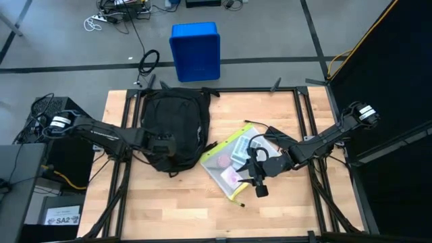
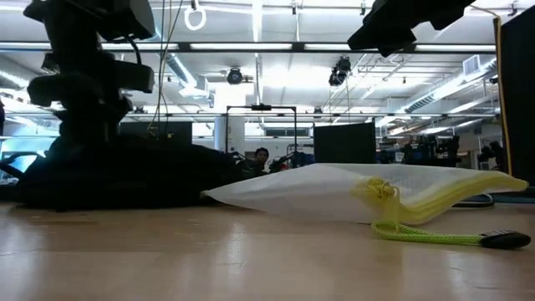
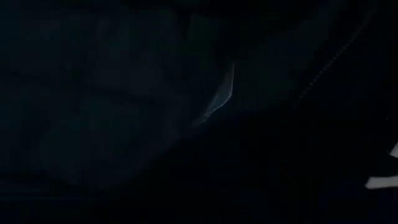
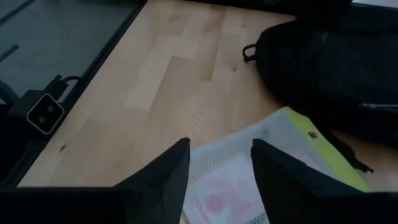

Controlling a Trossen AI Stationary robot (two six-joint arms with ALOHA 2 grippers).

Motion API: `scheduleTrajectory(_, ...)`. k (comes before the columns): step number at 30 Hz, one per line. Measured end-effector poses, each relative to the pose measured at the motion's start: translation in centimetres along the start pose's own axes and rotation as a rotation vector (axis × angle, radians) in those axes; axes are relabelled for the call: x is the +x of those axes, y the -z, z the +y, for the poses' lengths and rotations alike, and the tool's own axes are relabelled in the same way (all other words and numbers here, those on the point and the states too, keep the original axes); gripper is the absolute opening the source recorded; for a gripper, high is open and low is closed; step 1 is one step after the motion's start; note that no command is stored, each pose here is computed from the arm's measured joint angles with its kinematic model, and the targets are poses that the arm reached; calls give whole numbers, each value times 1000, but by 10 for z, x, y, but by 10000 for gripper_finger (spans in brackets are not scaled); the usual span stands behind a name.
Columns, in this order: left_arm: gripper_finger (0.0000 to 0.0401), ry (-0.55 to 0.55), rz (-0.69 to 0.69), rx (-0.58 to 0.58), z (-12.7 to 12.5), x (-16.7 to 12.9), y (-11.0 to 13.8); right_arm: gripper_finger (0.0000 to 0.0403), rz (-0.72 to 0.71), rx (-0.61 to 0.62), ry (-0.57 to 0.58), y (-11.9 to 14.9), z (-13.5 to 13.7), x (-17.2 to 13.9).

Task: Unpack backpack
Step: Put the white zip bag into the black backpack

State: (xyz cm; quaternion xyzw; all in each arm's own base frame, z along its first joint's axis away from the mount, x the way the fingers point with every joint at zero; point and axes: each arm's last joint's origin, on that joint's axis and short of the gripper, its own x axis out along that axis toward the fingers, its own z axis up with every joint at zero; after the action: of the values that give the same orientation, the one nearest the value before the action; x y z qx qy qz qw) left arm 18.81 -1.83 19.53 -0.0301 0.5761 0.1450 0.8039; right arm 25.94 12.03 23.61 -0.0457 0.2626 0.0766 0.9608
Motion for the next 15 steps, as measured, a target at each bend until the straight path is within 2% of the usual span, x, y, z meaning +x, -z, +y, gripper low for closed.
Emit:
scheduleTrajectory(5,30,6,-17,-4,-3,7,-6,143,0,1,1,0,0,0)
scheduleTrajectory(6,16,14,-39,-17,-4,8,-9,142,0,0,1,0,0,0)
scheduleTrajectory(10,2,78,-219,-45,-16,1,-27,142,1,0,1,0,0,0)
scheduleTrajectory(15,0,74,-372,-32,-22,-28,-52,144,2,0,1,0,0,0)
